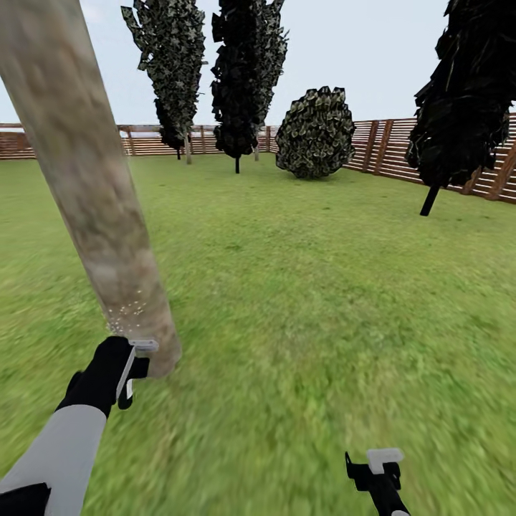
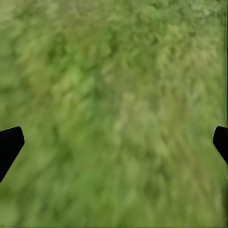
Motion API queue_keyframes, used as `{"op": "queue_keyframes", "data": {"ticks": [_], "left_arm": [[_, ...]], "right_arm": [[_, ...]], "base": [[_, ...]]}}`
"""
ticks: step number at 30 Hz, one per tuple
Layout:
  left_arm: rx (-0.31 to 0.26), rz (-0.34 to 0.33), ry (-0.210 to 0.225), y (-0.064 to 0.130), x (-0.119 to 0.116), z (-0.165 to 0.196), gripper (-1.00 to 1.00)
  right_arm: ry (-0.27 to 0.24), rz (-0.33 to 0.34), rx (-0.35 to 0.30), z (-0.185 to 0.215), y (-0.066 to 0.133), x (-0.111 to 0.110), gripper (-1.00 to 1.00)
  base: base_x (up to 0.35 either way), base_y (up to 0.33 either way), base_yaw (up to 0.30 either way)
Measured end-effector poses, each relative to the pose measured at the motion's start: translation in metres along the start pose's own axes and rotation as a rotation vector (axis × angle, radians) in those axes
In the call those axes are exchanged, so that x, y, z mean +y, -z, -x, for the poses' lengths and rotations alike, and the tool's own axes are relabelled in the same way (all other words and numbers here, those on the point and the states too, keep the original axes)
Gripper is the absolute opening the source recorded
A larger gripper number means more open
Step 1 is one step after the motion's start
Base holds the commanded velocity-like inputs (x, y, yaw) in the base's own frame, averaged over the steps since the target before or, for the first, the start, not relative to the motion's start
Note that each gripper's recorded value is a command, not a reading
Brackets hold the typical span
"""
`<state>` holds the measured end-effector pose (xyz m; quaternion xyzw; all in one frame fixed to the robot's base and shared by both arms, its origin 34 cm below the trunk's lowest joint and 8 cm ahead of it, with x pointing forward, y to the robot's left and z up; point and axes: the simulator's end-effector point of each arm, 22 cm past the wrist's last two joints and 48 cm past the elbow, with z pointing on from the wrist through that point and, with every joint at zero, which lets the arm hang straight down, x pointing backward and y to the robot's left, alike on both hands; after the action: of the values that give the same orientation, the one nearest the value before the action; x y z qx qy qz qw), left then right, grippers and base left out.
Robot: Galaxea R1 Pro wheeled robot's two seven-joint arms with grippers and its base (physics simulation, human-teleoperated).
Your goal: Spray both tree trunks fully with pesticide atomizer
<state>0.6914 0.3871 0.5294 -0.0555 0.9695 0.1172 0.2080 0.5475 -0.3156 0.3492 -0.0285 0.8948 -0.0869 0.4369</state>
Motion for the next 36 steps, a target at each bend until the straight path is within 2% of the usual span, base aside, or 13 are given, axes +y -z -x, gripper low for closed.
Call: {"op": "queue_keyframes", "data": {"ticks": [1, 3, 5, 8, 11, 14, 16, 21, 24, 27, 29, 32, 36], "left_arm": [[0.008, 0.011, 0.001, -0.002, 0.007, -0.004, -1.0], [0.02, 0.072, 0.004, -0.007, 0.047, -0.011, -1.0], [0.023, 0.079, 0.014, -0.007, 0.058, -0.013, -1.0], [0.042, 0.052, 0.013, -0.012, 0.044, -0.02, -1.0], [0.049, -0.01, -0.004, -0.016, 0.0, -0.026, -1.0], [0.046, -0.019, -0.014, -0.016, -0.011, -0.026, -1.0], [0.047, -0.006, -0.011, -0.017, -0.003, -0.027, -1.0], [0.058, 0.06, 0.009, -0.021, 0.046, -0.035, -1.0], [0.065, 0.05, 0.009, -0.023, 0.042, -0.038, -1.0], [0.043, -0.011, -0.019, -0.037, -0.004, -0.047, -1.0], [0.028, 0.007, -0.026, -0.038, -0.005, -0.045, -1.0], [0.016, 0.072, -0.025, -0.039, 0.016, -0.043, -1.0], [0.023, 0.098, -0.022, -0.042, 0.028, -0.051, -1.0]], "right_arm": [[0.0, 0.0, 0.0, 0.0, 0.0, 0.0, 1.0], [0.0, 0.0, 0.0, 0.0, 0.0, 0.0, 1.0], [0.0, 0.0, 0.0, 0.0, 0.0, 0.0, 1.0], [0.0, 0.001, 0.0, 0.0, 0.0, 0.0, 1.0], [0.0, 0.0, 0.0, 0.0, 0.0, 0.0, 1.0], [0.0, 0.0, 0.001, 0.0, 0.0, 0.0, 1.0], [0.0, 0.001, 0.001, 0.0, 0.0, 0.0, 1.0], [0.0, 0.001, 0.001, 0.0, 0.0, 0.0, 1.0], [0.0, 0.001, 0.001, 0.0, 0.0, 0.0, 1.0], [0.0, 0.0, 0.001, 0.0, 0.0, 0.0, 1.0], [0.0, 0.001, 0.001, 0.0, 0.0, 0.0, 1.0], [0.001, 0.001, 0.001, 0.0, 0.0, 0.0, 1.0], [0.001, 0.001, 0.001, 0.0, 0.0, 0.0, 1.0]], "base": [[0.194, -0.232, 0.0], [0.195, -0.232, 0.008], [0.196, -0.231, 0.15], [0.199, -0.223, 0.247], [0.208, -0.185, 0.273], [0.21, -0.178, 0.276], [0.215, -0.176, 0.277], [0.225, -0.176, 0.277], [0.228, -0.188, 0.277], [0.23, -0.197, 0.277], [0.233, -0.193, 0.277], [0.235, -0.188, 0.277], [0.236, -0.186, 0.238]]}}
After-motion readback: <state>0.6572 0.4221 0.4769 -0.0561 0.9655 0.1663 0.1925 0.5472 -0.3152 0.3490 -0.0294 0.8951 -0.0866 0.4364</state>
